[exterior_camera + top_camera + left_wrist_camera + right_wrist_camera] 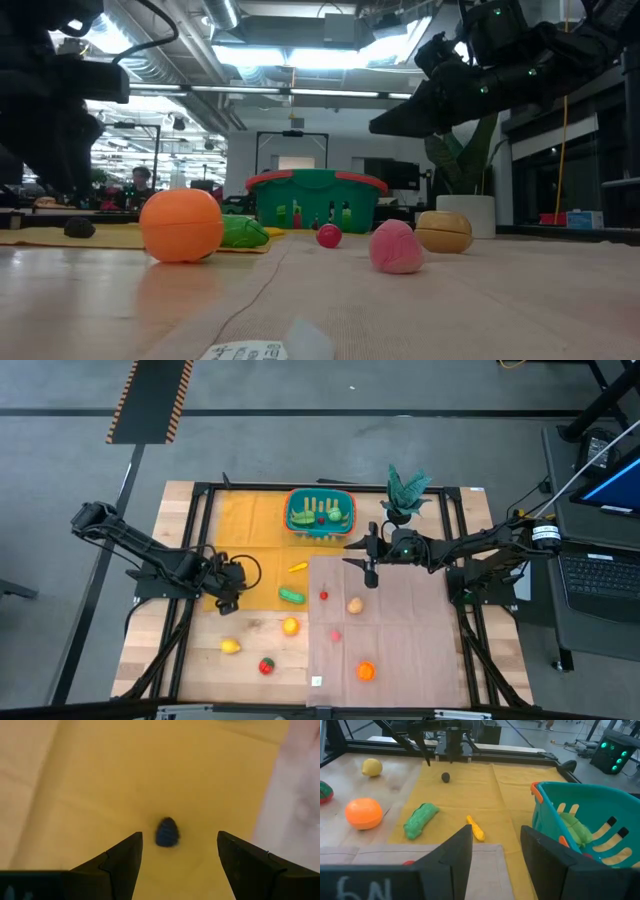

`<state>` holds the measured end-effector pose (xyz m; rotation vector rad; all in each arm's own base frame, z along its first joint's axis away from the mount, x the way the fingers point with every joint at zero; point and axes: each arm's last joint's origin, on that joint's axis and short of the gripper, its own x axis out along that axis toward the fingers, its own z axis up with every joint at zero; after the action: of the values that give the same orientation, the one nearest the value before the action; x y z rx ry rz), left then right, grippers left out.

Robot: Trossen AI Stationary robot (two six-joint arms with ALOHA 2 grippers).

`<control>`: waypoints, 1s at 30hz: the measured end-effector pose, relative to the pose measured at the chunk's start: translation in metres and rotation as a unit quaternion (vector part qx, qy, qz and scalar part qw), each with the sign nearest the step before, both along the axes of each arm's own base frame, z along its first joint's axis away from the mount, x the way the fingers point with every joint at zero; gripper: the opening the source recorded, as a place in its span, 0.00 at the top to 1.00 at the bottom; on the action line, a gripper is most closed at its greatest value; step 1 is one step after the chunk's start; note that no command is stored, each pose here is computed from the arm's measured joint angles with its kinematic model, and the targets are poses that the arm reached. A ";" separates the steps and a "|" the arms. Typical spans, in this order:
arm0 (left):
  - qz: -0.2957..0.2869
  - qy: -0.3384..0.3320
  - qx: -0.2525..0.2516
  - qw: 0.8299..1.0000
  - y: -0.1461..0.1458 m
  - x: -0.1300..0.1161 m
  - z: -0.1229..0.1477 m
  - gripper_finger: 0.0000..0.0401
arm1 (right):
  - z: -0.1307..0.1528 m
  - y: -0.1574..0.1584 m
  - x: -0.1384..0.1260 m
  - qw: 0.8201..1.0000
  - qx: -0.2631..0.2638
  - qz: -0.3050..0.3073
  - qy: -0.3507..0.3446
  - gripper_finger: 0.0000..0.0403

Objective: Pick and placing Produce into tupperware
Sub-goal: Put the blackberry into the blue basket

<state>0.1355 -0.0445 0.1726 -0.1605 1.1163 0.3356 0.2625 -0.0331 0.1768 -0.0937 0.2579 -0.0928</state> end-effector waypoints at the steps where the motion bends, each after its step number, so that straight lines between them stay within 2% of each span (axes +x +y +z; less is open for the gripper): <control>1: -0.001 -0.002 0.008 1.000 0.000 0.000 0.000 0.38 | 0.000 0.000 0.000 1.000 0.000 0.000 0.000 0.58; 7: 0.008 -0.005 0.010 1.000 0.001 0.000 -0.001 0.38 | 0.000 0.000 0.000 1.000 0.000 0.000 0.001 0.58; 15: 0.004 -0.008 -0.003 1.000 0.001 -0.001 -0.022 0.38 | -0.001 0.000 0.000 1.000 0.000 0.000 0.003 0.58; 26: 0.016 -0.006 -0.006 1.000 0.003 -0.007 -0.035 0.38 | -0.001 0.000 0.000 1.000 0.002 -0.001 0.003 0.58; 30: 0.016 -0.025 -0.014 0.999 0.002 -0.005 -0.039 0.38 | -0.001 0.000 0.000 1.000 0.002 -0.001 0.003 0.58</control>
<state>0.1304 -0.0423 0.1332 -0.2115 1.0696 0.3430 0.2624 -0.0332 0.1762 -0.0900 0.2635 -0.0933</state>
